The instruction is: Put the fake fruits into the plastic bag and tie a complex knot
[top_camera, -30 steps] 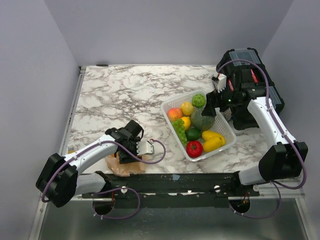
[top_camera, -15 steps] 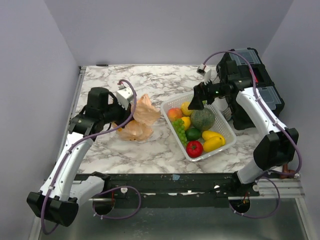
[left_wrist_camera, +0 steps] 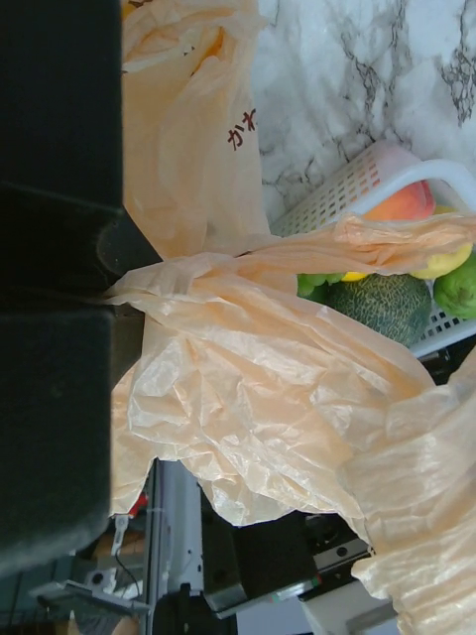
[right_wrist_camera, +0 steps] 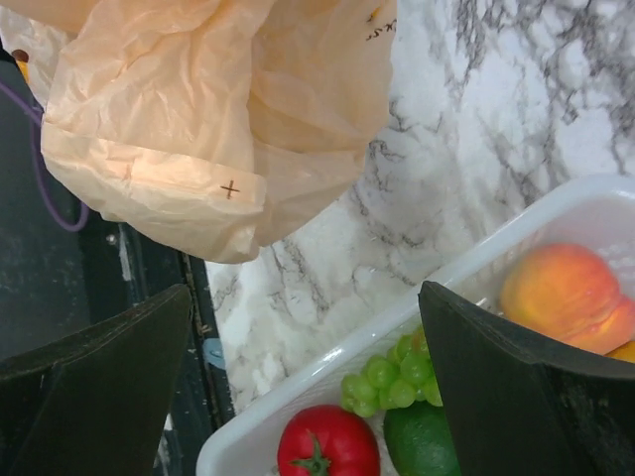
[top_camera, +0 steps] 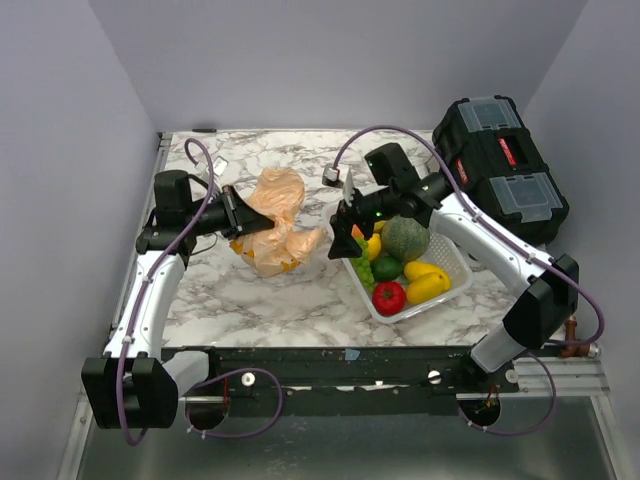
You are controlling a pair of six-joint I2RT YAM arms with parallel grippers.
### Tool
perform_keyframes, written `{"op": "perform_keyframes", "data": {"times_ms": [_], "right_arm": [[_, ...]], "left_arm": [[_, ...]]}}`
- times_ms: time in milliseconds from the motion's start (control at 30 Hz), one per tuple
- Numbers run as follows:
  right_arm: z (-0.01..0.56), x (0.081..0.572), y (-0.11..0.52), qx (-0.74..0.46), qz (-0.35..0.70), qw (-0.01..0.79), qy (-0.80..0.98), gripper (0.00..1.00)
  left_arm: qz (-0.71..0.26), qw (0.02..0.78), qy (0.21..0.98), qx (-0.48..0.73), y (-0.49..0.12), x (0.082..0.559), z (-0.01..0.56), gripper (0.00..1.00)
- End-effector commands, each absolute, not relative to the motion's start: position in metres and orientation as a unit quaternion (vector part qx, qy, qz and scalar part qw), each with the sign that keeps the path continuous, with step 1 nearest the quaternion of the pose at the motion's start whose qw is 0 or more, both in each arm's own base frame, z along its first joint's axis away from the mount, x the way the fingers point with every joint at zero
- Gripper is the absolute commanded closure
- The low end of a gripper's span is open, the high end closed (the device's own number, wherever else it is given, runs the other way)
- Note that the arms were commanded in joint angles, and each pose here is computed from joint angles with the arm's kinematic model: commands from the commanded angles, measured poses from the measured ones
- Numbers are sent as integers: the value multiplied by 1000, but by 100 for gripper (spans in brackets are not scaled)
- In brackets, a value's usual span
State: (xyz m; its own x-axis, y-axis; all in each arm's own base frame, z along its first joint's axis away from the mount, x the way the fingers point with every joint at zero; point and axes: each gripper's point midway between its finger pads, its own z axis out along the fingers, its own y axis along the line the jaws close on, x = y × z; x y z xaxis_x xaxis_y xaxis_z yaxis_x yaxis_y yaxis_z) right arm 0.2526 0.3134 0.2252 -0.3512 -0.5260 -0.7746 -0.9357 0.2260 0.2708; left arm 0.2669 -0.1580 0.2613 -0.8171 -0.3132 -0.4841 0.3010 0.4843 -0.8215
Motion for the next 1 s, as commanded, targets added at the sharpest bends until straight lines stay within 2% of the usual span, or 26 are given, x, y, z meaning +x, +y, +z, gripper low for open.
{"op": "perform_keyframes", "data": {"times_ms": [0, 167, 400, 433, 500, 567, 633, 667, 833, 967], "right_arm": [[250, 263, 326, -556, 319, 342, 687, 0], [273, 246, 347, -639, 238, 444, 581, 0], [268, 214, 379, -700, 197, 477, 493, 0], [268, 208, 382, -705, 202, 476, 486, 4], [266, 202, 387, -706, 213, 470, 486, 24], [262, 205, 386, -691, 212, 470, 506, 50], [256, 209, 377, -680, 198, 466, 531, 86], [251, 211, 371, -671, 189, 462, 548, 99], [244, 199, 332, -628, 230, 436, 603, 99], [247, 192, 316, -572, 295, 407, 648, 99]], "left_arm": [[-563, 274, 780, -14, -161, 262, 280, 100], [-576, 250, 778, -22, -164, 262, 275, 100], [-576, 249, 778, -20, -164, 256, 278, 100], [-577, 251, 777, -20, -164, 256, 280, 100], [-579, 259, 773, -19, -161, 256, 286, 99], [-582, 263, 770, -21, -157, 255, 290, 97], [-580, 272, 767, -32, -145, 258, 295, 96], [-576, 280, 767, -41, -135, 261, 296, 95], [-528, 345, 768, -111, -69, 288, 294, 82], [-443, 401, 784, -169, -7, 316, 283, 79]]}}
